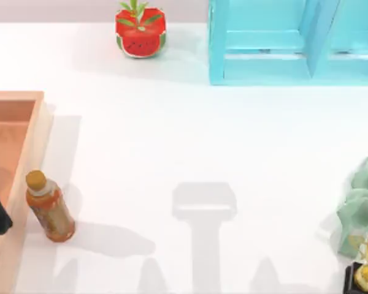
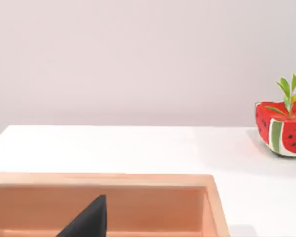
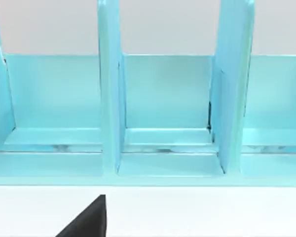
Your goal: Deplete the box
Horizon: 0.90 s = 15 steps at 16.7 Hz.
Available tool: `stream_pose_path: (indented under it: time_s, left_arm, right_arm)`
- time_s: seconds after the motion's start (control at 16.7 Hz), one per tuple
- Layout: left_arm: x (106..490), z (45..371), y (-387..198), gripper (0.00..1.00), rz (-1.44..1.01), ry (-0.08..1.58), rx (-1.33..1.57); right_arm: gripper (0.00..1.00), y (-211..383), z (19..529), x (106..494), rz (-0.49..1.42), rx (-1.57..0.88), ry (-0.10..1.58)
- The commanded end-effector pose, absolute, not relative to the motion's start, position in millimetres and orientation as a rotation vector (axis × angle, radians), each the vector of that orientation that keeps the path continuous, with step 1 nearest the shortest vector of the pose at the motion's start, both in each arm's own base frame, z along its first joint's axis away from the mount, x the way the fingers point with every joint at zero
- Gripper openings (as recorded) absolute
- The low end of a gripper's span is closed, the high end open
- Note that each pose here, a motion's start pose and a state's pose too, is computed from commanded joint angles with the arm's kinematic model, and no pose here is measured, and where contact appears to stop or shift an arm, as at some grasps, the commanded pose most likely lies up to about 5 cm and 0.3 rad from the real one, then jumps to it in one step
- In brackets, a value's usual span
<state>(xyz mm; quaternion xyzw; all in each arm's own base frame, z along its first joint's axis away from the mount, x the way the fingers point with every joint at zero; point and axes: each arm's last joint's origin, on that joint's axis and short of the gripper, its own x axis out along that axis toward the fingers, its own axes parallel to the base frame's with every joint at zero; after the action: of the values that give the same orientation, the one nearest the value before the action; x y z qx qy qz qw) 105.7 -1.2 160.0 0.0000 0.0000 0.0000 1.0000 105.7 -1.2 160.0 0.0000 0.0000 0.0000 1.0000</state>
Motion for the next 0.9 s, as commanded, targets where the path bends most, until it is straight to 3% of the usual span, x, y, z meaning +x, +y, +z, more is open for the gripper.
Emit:
stream_pose_path:
  time_s: [0.24,0.42,0.66,0.9]
  left_arm:
    - [106,165,0,1.0,0.013,0.034,0.014]
    - [108,185,5,1.0,0.053,0.163,0.056]
    - [127,217,15,1.0,0.091,0.487,0.098]
    - [171,234,33,1.0,0.087,0.906,0.101]
  right_arm:
    - [1.0,-1,160,106,0.0,0.0,0.0]
    - [1.0,-1,160,106,0.0,0.0,0.0]
    - [1.0,-1,160,106,0.0,0.0,0.0]
    - [1.0,-1,160,106,0.0,0.0,0.0]
